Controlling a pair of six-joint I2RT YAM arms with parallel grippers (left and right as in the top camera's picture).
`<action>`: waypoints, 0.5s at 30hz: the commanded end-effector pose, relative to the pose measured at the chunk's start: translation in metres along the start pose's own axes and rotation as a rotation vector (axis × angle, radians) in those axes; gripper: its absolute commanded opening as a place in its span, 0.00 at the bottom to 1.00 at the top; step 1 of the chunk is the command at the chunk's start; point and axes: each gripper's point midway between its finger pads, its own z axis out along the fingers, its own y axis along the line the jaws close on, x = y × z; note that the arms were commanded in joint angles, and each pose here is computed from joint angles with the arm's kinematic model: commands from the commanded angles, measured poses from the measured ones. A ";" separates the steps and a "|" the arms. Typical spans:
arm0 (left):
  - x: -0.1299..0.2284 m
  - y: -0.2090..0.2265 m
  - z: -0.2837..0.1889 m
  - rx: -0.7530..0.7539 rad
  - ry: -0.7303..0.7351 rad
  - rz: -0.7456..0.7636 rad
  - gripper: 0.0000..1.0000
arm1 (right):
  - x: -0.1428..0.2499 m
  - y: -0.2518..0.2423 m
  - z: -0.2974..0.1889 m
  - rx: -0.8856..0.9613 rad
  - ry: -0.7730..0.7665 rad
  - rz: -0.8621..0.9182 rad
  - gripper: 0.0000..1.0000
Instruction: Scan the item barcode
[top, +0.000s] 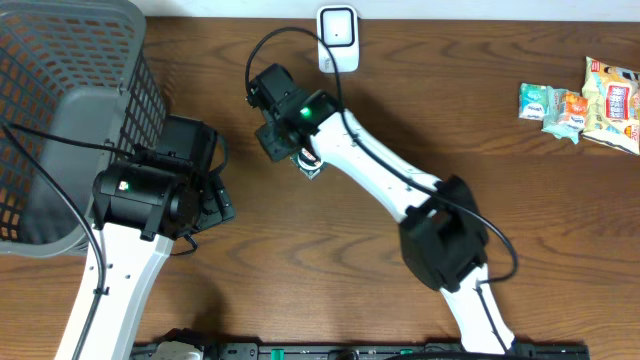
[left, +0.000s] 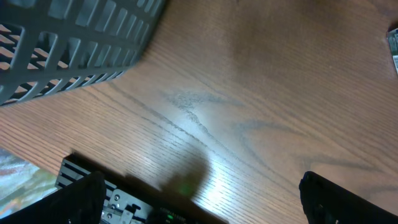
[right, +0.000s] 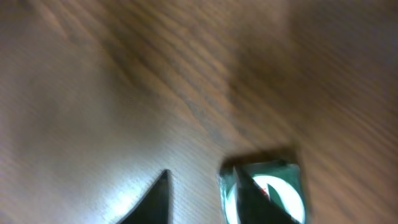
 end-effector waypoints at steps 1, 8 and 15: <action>0.000 0.001 0.000 0.003 0.003 -0.017 0.98 | 0.011 -0.011 0.024 0.063 0.028 0.119 0.12; 0.000 0.001 0.000 0.003 0.003 -0.017 0.98 | 0.039 -0.021 0.042 0.119 0.125 0.162 0.06; 0.001 0.001 0.000 0.003 0.004 -0.017 0.98 | 0.070 -0.050 0.032 0.288 0.235 0.136 0.01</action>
